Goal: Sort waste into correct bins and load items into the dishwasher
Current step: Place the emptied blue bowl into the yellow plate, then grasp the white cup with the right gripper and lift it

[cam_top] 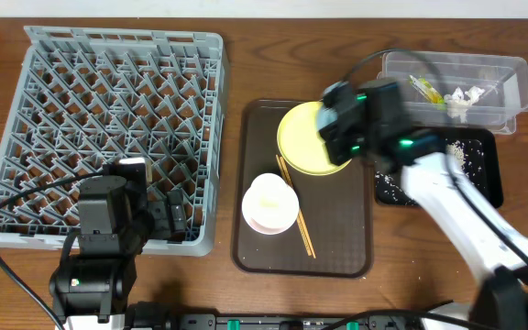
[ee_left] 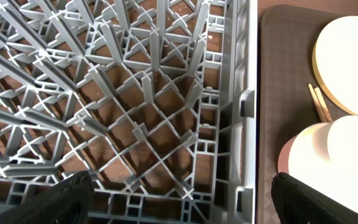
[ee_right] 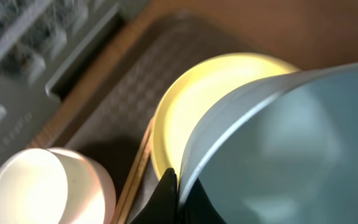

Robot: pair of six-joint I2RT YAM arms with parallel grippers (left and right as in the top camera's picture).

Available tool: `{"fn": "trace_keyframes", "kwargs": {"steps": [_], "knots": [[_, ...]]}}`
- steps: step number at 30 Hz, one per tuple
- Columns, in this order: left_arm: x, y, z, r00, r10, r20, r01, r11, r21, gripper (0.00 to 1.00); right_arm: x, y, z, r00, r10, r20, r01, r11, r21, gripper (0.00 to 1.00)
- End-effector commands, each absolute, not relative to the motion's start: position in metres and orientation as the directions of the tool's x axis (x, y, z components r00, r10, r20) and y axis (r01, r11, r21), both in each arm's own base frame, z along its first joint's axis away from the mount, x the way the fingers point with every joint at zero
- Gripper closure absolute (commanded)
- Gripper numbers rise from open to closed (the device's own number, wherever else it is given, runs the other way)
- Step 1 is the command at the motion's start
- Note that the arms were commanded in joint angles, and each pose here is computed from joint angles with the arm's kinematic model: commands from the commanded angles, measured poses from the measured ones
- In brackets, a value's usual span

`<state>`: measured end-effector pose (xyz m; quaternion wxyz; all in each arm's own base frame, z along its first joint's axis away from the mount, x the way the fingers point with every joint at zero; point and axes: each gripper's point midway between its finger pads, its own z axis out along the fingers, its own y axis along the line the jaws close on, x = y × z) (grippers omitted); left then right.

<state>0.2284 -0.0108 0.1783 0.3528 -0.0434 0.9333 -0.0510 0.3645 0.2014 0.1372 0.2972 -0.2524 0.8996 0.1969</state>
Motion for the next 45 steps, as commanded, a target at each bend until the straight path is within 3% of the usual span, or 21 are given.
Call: {"fn": "trace_keyframes", "kwargs": {"steps": [1, 9, 12, 16, 23, 28, 36, 40, 45], "knots": [[0.229, -0.011, 0.184, -0.739, -0.116, -0.664, -0.041, 0.991, -0.128, 0.07, 0.358, 0.223, 0.096, -0.698, -0.44, -0.565, -0.611, 0.777, 0.15, 0.98], [0.23, -0.011, 0.184, -0.739, -0.117, -0.664, -0.041, 0.991, -0.128, 0.07, 0.345, 0.237, 0.046, -0.722, -0.513, -0.464, -0.627, 0.769, 0.125, 0.94], [0.23, -0.011, 0.184, -0.739, -0.117, -0.664, -0.041, 0.991, -0.128, 0.07, 0.345, 0.237, 0.049, -0.738, -0.489, -0.465, -0.607, 0.783, 0.139, 0.84], [0.229, -0.011, 0.184, -0.739, -0.117, -0.664, -0.041, 0.991, -0.128, 0.07, 0.344, 0.24, 0.073, -0.731, -0.468, -0.496, -0.605, 0.781, 0.155, 0.65], [0.23, -0.011, 0.184, -0.739, -0.117, -0.664, -0.041, 0.991, -0.128, 0.07, 0.338, 0.253, 0.151, -0.698, -0.38, -0.608, -0.604, 0.768, 0.214, 0.49], [0.23, -0.011, 0.184, -0.739, -0.117, -0.664, -0.041, 0.991, -0.128, 0.07, 0.307, 0.268, 0.138, -0.758, -0.396, -0.519, -0.593, 0.75, 0.293, 0.54], [0.229, -0.012, 0.184, -0.739, -0.117, -0.663, -0.041, 0.991, -0.129, 0.07, 0.28, 0.276, 0.078, -0.87, -0.381, -0.312, -0.471, 0.828, 0.303, 0.6], [0.229, -0.012, 0.184, -0.739, -0.117, -0.663, -0.041, 0.991, -0.129, 0.07, 0.274, 0.277, 0.054, -0.901, -0.363, -0.236, -0.424, 0.853, 0.304, 0.8], [0.23, -0.012, 0.184, -0.739, -0.117, -0.664, -0.041, 0.991, -0.129, 0.07, 0.275, 0.276, 0.05, -0.911, -0.348, -0.22, -0.403, 0.863, 0.304, 0.97]]}}
